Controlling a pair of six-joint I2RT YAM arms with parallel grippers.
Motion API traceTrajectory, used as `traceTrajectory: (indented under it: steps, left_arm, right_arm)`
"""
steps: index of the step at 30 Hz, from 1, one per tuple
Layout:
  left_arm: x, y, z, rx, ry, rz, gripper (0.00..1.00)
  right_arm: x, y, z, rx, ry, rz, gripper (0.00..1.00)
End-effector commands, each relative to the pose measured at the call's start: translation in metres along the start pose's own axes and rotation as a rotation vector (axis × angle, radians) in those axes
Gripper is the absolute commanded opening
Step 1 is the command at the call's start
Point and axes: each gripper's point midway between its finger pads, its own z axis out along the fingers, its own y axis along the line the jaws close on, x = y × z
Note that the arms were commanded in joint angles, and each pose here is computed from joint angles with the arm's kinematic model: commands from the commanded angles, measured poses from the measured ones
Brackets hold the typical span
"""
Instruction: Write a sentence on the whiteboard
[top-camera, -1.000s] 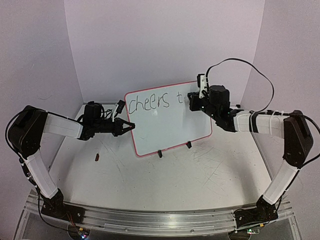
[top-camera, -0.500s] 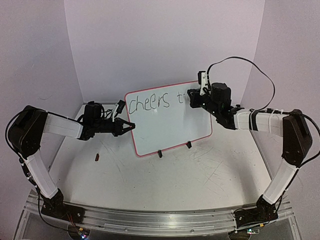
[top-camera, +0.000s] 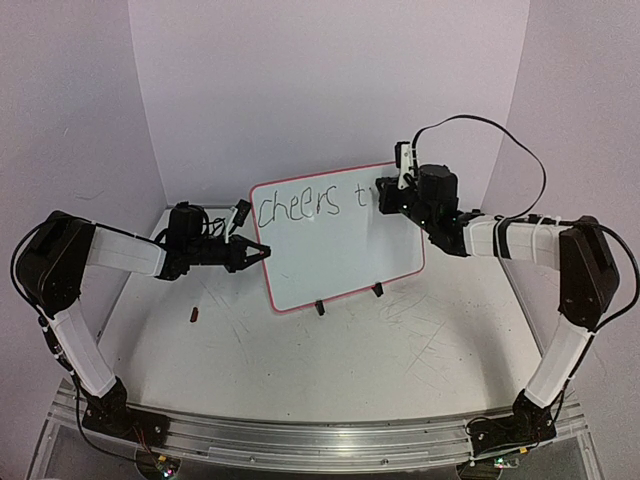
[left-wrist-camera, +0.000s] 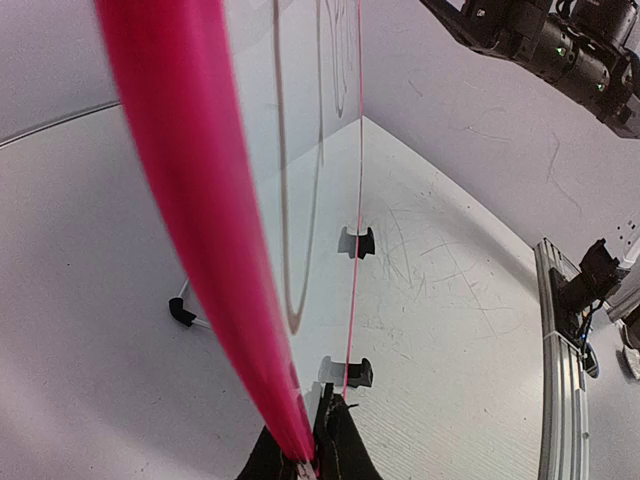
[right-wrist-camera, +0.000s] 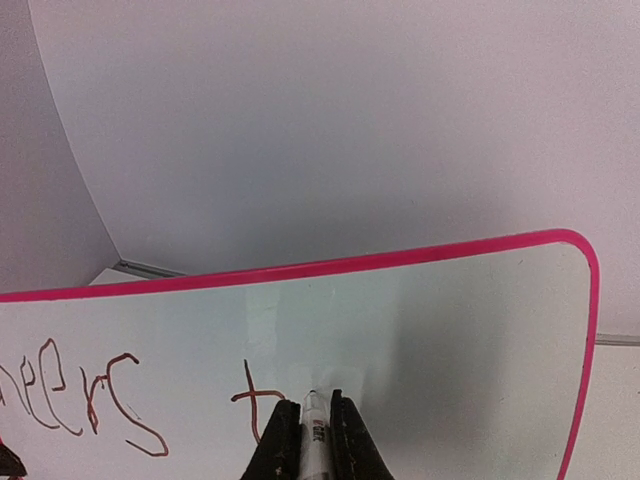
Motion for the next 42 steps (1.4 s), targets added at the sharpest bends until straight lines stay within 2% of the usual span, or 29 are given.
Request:
traceTrajectory:
  steps: [1,27,36,42]
  left_arm:
    - [-0.022,0.025,-0.005,-0.143,-0.041,0.117,0.00]
    - [-0.022,0.024,-0.007,-0.146,-0.043,0.119,0.00]
    - [-0.022,0.023,-0.007,-0.143,-0.042,0.119,0.00]
    - [-0.021,0.023,-0.006,-0.136,-0.040,0.120,0.00]
  right_arm:
    - [-0.018,0.000,0.007,0.004,-0.041,-0.011,0.00]
    - [0.019,-0.009,-0.004,0.025,0.046,0.008,0.00]
    - [0.008,-0.026,-0.010,0.126,0.014,-0.002,0.00]
    - [-0.008,-0.026,-0.011,0.134,-0.037,-0.003,0.00]
